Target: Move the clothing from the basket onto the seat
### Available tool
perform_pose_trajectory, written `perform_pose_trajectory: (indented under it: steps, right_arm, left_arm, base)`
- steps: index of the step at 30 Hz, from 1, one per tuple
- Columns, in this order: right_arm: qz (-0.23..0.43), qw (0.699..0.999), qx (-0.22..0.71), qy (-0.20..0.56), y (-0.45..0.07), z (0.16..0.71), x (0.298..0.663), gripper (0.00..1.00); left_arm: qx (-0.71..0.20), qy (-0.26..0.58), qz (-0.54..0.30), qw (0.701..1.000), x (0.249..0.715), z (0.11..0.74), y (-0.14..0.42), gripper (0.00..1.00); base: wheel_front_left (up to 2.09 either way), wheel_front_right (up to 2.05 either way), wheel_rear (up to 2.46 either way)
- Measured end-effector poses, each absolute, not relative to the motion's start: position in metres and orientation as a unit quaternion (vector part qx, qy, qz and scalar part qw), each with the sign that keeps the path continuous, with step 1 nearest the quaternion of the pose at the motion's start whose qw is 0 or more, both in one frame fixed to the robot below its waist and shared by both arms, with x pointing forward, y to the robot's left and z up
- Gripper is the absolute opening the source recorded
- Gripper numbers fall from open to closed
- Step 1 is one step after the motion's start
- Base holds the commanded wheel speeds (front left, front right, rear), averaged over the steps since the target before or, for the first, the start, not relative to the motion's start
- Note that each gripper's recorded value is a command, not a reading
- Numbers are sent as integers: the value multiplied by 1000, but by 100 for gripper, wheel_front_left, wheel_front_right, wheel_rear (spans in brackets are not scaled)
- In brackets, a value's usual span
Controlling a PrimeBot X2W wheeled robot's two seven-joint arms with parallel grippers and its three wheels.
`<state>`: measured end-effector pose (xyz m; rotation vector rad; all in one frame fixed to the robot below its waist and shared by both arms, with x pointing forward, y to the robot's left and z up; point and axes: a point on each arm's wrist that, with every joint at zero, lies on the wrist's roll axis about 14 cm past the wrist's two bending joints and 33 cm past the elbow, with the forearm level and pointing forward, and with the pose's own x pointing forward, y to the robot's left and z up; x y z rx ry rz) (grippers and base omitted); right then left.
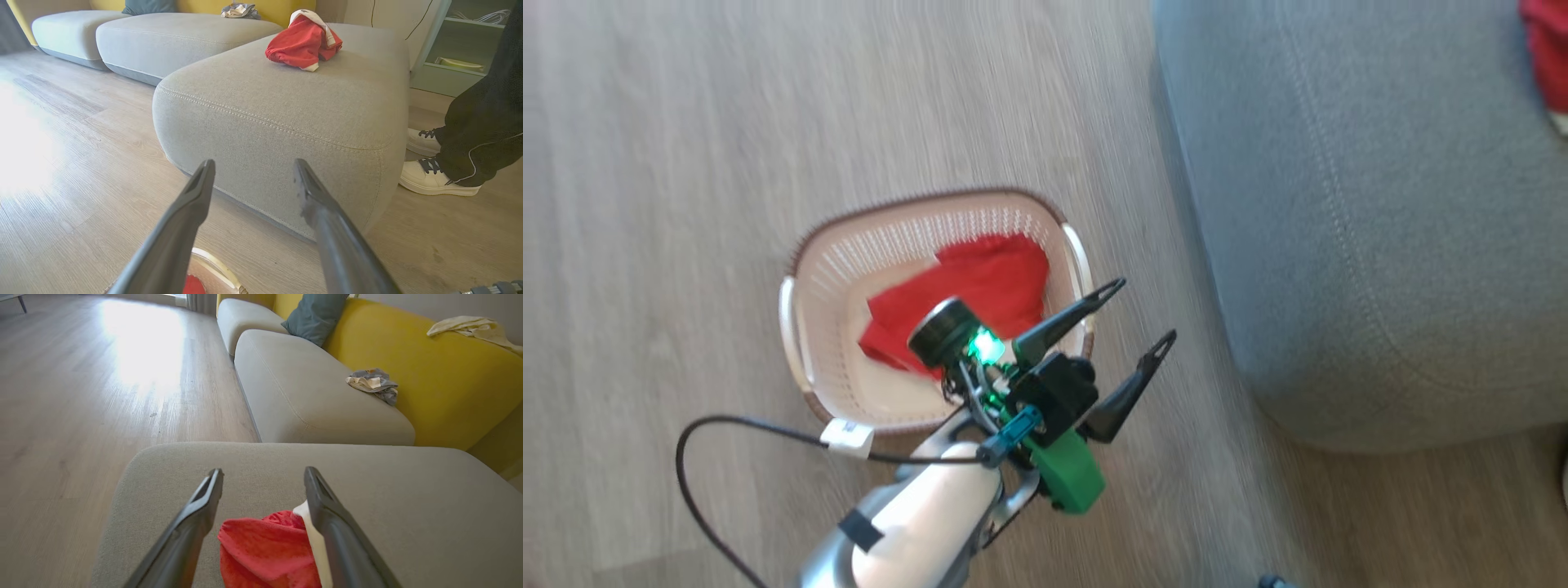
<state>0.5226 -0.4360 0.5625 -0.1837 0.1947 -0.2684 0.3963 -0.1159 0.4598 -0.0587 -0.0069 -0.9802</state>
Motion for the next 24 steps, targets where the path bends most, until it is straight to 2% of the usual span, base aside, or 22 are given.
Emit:
perform_pose_trajectory:
  steps: [5, 10, 17, 24]
  right_arm:
    - [-83, 989, -111, 48, -411, 592, 512, 100]
    - [-31, 993, -111, -8, -377, 627, 509, 100]
    - [57, 994, -62, -65, -312, 646, 495, 100]
    - [121, 983, -36, -135, -254, 662, 476, 100]
  left_arm:
    - [-25, -23, -444, 895, 388, 483, -101, 100]
    - [-40, -45, -382, 922, 394, 509, -73, 100]
    - [-37, -79, -280, 956, 401, 536, -25, 100]
    - [-26, -93, -185, 978, 404, 546, 25, 100]
  base:
    - [0, 0, 0]
    - [0, 0, 0]
    - [0, 0, 0]
    - [0, 0, 0]
